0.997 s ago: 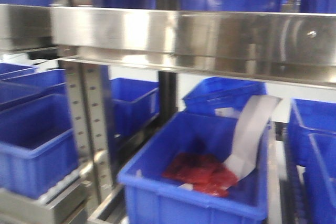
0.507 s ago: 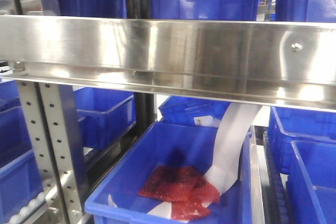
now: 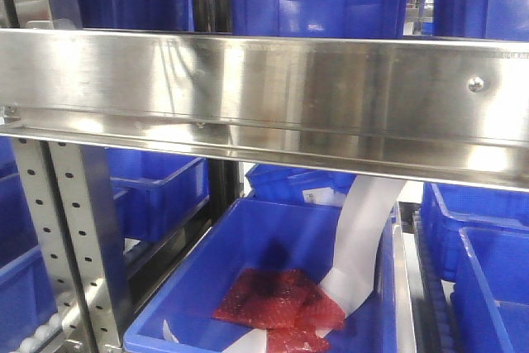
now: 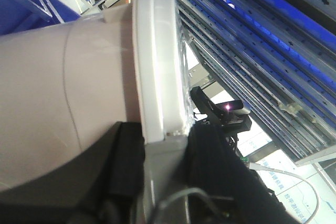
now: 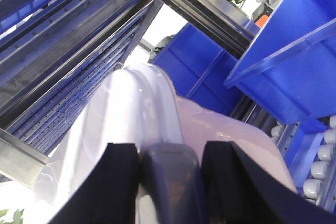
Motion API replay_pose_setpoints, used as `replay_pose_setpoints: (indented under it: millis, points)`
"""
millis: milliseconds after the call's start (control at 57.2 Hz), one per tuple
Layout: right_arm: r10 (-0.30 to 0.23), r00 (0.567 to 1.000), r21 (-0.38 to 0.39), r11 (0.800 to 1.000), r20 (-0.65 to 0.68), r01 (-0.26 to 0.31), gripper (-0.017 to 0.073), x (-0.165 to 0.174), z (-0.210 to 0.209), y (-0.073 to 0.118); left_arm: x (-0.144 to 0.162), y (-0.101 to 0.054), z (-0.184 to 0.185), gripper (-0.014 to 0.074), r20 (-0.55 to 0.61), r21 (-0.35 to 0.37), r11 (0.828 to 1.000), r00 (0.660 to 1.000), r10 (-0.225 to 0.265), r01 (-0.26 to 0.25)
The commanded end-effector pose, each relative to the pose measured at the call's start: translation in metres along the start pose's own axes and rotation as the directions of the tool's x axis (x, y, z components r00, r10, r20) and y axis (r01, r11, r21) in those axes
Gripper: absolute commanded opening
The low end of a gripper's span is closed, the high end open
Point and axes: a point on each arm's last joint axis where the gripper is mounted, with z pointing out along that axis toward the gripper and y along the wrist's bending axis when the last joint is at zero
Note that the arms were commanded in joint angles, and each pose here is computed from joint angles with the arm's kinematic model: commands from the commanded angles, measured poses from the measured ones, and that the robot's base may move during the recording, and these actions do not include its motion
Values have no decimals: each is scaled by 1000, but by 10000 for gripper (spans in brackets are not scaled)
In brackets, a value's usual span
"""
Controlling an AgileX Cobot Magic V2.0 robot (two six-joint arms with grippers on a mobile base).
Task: Grab white bin and place on right shelf
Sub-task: 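Raise the bin above the upper shelf level with both grippers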
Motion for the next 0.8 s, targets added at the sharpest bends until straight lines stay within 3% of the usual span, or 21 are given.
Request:
replay_pose_setpoints:
  millis: [0, 787]
  points:
    - [29, 1000, -175, 984, 5, -27, 59, -3, -8, 41, -1, -53, 0, -117, 21, 234, 972, 999, 32, -36]
    - [29, 1000, -175, 984, 5, -27, 59, -3, -8, 41, -1, -53, 0, -117, 21, 234, 972, 999, 32, -36]
